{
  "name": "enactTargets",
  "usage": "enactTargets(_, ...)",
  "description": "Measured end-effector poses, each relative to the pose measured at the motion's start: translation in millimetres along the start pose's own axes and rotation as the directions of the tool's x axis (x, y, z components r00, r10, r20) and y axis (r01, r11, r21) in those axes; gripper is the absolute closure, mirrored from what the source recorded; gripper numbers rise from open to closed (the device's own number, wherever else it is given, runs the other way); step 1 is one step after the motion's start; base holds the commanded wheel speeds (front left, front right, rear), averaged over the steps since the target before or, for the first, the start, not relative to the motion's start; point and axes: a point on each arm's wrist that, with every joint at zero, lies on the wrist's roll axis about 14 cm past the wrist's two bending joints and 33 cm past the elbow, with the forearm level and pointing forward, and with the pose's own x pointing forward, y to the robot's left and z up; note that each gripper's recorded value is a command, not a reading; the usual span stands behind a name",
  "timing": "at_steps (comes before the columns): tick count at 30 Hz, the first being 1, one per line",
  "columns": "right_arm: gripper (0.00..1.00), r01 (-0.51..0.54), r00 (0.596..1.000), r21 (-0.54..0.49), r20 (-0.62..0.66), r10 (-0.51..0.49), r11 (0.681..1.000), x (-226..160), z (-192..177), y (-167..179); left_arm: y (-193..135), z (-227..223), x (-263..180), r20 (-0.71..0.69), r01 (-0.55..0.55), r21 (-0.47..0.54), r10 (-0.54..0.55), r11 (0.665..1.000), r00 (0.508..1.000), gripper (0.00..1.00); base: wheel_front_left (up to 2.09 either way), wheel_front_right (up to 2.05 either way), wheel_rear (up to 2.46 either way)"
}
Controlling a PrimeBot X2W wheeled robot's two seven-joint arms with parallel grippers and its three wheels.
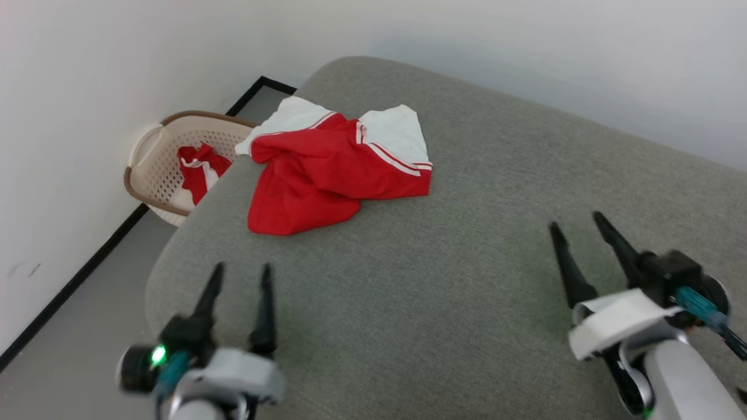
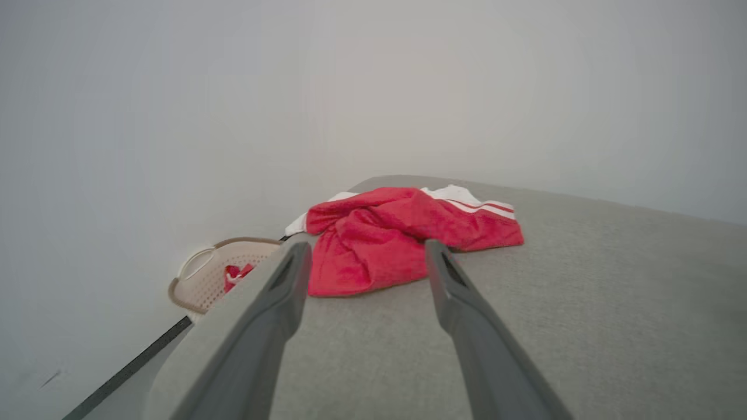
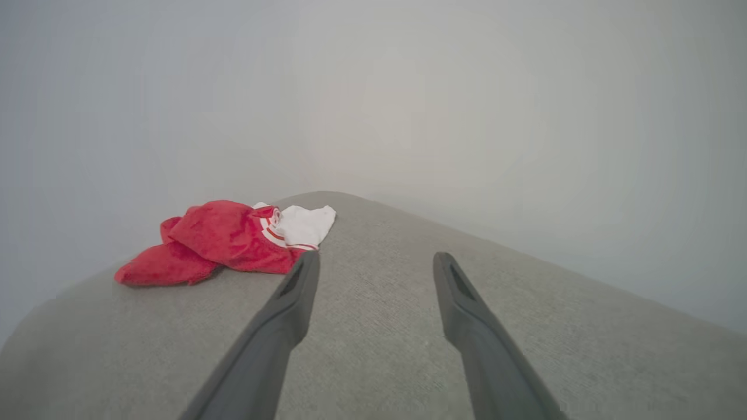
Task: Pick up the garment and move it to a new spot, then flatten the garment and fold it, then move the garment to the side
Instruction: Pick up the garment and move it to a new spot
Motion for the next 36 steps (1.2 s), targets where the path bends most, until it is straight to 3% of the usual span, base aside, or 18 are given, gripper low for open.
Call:
enactTargets(5, 0.0, 0.043, 0.999, -0.014, -0.002, -0.043, 0.999, -14, -2, -16, -16, 11, 42, 0.017, 0.095, 0.043, -0.096, 0.995, 0.995, 0.0, 0.0, 0.0, 0.0)
enactTargets(9, 0.0, 0.099, 0.995, -0.038, 0.014, -0.098, 0.994, -26, 4, -41, -22, 25, 87, 0.035, 0.112, -0.014, -0.111, 0.994, 0.993, 0.0, 0.0, 0.0, 0.0)
enactTargets(13, 0.0, 0.168, 0.985, -0.033, 0.052, -0.167, 0.985, -33, 14, -70, -23, 11, 130, -0.079, 0.109, -0.049, -0.113, 0.993, 0.99, 0.0, 0.0, 0.0, 0.0)
enactTargets(17, 0.0, 0.245, 0.969, -0.007, 0.034, -0.245, 0.97, -46, 0, -101, -39, -6, 172, -0.226, 0.116, -0.088, -0.133, 0.989, 0.965, 0.0, 0.0, 0.0, 0.0)
enactTargets(23, 0.0, 0.325, 0.946, 0.023, -0.002, -0.325, 0.945, -66, -22, -129, -73, -82, 186, -0.591, 0.154, -0.129, -0.201, 0.98, 0.781, 0.0, 0.0, 0.0, 0.0)
enactTargets(30, 0.0, 0.413, 0.91, 0.01, -0.038, -0.412, 0.911, -92, -41, -165, -92, -141, 191, -0.811, 0.141, -0.147, -0.201, 0.979, 0.55, 0.0, 0.0, 0.0, 0.0)
enactTargets(33, 0.0, 0.443, 0.895, 0.003, -0.056, -0.443, 0.896, -104, -48, -175, -97, -156, 194, -0.852, 0.138, -0.143, -0.193, 0.98, 0.486, 0.0, 0.0, 0.0, 0.0)
enactTargets(34, 0.0, 0.453, 0.89, 0.0, -0.059, -0.452, 0.891, -108, -49, -178, -99, -160, 197, -0.858, 0.141, -0.138, -0.19, 0.98, 0.477, 0.18, 0.0, 0.0, 0.0)
enactTargets(35, 0.0, 0.462, 0.885, -0.002, -0.062, -0.461, 0.887, -112, -50, -180, -101, -164, 198, -0.863, 0.143, -0.135, -0.187, 0.98, 0.47, 0.45, 0.0, 0.0, 0.0)
enactTargets(36, 0.0, 0.471, 0.88, -0.005, -0.065, -0.47, 0.882, -115, -51, -183, -103, -168, 199, -0.866, 0.145, -0.133, -0.186, 0.98, 0.463, 0.81, 0.0, 0.0, 0.0)
